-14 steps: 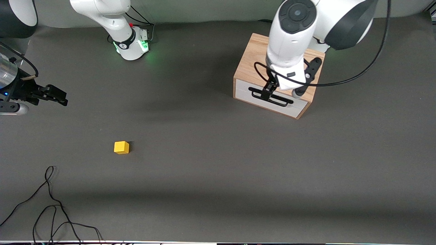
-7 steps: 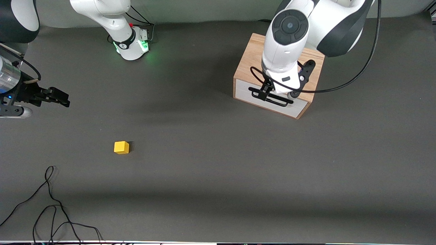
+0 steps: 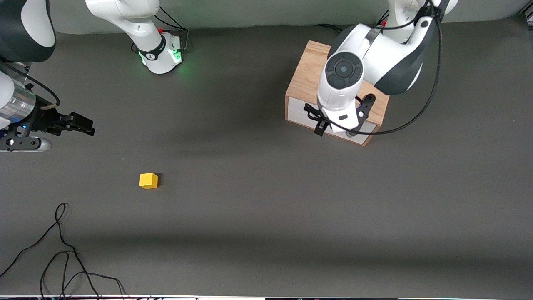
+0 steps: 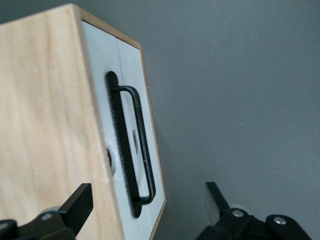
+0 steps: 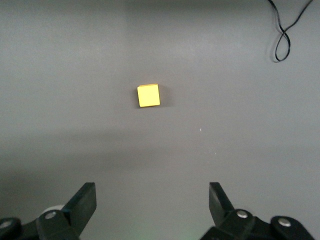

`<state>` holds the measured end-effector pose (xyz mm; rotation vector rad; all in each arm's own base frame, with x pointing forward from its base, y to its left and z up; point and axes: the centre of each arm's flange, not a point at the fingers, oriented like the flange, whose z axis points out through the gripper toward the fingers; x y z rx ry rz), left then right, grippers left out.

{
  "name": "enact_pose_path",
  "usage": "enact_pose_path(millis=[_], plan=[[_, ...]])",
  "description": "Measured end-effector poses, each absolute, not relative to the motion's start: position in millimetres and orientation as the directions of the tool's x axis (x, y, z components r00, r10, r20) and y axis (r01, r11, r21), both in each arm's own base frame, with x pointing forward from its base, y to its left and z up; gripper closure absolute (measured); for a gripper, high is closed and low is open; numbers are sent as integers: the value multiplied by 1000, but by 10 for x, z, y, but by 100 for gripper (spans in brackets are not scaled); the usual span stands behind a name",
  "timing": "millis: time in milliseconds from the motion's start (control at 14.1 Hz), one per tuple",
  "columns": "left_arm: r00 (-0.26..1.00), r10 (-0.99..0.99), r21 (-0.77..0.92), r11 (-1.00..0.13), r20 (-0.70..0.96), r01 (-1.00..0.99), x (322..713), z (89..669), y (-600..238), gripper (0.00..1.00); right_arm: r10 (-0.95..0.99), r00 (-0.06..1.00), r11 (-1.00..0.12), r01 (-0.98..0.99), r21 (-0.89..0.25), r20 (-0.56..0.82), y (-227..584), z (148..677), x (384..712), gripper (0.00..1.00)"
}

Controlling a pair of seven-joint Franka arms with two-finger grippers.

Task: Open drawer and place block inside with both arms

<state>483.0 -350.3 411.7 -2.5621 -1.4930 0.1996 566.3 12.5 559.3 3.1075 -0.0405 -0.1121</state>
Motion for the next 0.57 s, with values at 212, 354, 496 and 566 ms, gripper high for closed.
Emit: enact_pose_path(millis=[212,354,496,566], plan=[[486,873,-213,-480,-28,851,4880,3799,-3514,0,-15,997,-999,-13,32,-77,191,5450,5751,0],[486,874,-208,-480,-24,852,4931,3662,-3525,0,-6,997,-1000,-4,31,-74,244,5425,5771,0],[485,874,-223,-477,-21,850,4944,3550,-3522,0,6,998,-1000,8,30,-57,327,5450,5786,0],[485,874,-231,-476,-20,849,4947,3496,-3521,0,9,999,-999,11,30,-53,352,5460,5789,0]])
